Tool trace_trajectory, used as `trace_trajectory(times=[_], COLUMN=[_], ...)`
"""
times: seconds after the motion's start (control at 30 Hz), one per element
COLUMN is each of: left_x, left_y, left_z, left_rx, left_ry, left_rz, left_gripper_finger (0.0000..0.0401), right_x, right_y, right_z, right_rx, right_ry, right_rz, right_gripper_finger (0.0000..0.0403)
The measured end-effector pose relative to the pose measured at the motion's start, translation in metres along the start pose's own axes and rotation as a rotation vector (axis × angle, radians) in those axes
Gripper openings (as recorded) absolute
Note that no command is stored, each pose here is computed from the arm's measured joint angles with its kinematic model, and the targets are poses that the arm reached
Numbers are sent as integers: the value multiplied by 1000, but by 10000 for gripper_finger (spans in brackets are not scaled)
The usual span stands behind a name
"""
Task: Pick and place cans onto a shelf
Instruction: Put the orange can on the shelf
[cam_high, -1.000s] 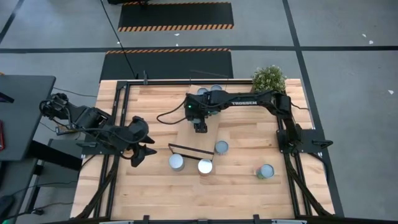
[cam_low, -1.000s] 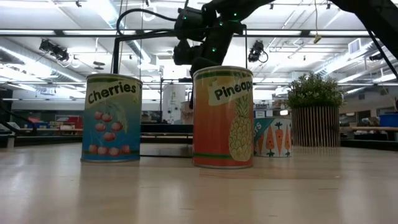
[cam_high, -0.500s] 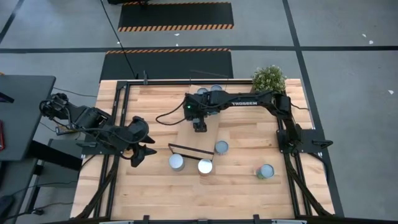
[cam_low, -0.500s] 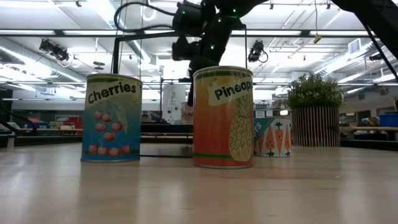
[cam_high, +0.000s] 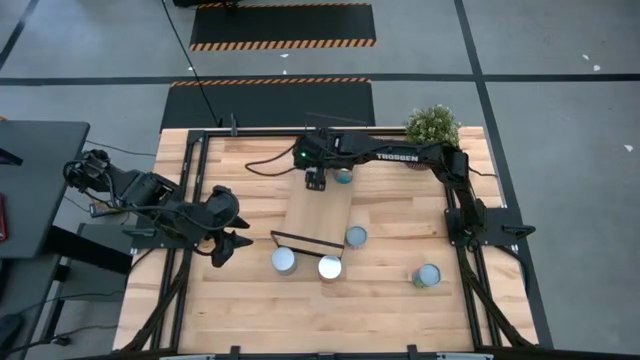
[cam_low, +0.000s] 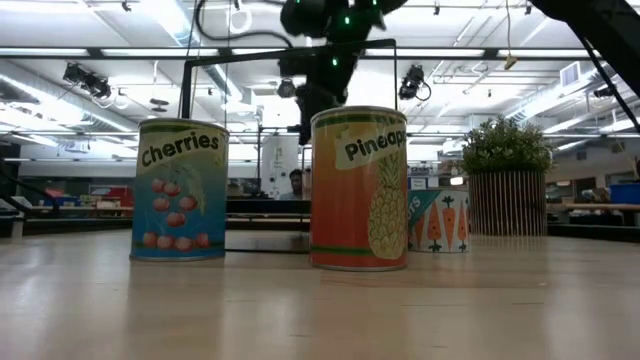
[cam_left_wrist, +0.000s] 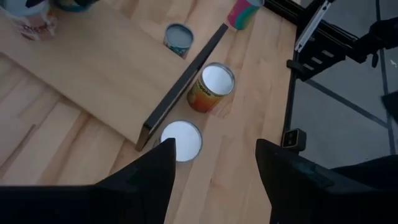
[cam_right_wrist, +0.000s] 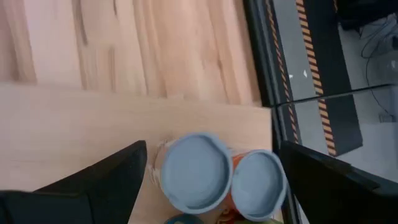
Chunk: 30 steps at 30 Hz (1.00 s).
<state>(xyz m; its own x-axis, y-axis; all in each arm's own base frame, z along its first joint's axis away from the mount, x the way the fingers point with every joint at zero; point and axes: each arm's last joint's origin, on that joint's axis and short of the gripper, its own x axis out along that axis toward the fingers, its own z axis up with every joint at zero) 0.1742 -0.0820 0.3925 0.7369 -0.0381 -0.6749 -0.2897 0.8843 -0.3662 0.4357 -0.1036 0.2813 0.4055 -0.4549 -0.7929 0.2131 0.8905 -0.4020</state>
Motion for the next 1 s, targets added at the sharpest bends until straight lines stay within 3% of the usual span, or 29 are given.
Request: trace_trajectory(times=[0.2, 0.47, 0.7, 0.83, 1.0], left_x=[0, 0, 0, 0, 0], left_y=[1, 2, 2, 2, 3], left_z=[1, 2, 2, 2, 0], left_rx=[-3, 9, 24, 25, 33], left_ry=[-38, -50, -53, -52, -35], left_rz=[35, 48, 51, 52, 68], left_gripper_finger=[226, 226, 226, 226, 226], right_x=[-35, -61, -73, -89, -133], right_y=[-14, -21, 5, 26, 62], right_z=[14, 5, -2, 9, 21], right_rx=[108, 204, 188, 189, 135], right_ry=[-39, 105, 206, 100, -108], right_rz=[77, 119, 264, 293, 375], right_gripper_finger=[374, 374, 374, 374, 374])
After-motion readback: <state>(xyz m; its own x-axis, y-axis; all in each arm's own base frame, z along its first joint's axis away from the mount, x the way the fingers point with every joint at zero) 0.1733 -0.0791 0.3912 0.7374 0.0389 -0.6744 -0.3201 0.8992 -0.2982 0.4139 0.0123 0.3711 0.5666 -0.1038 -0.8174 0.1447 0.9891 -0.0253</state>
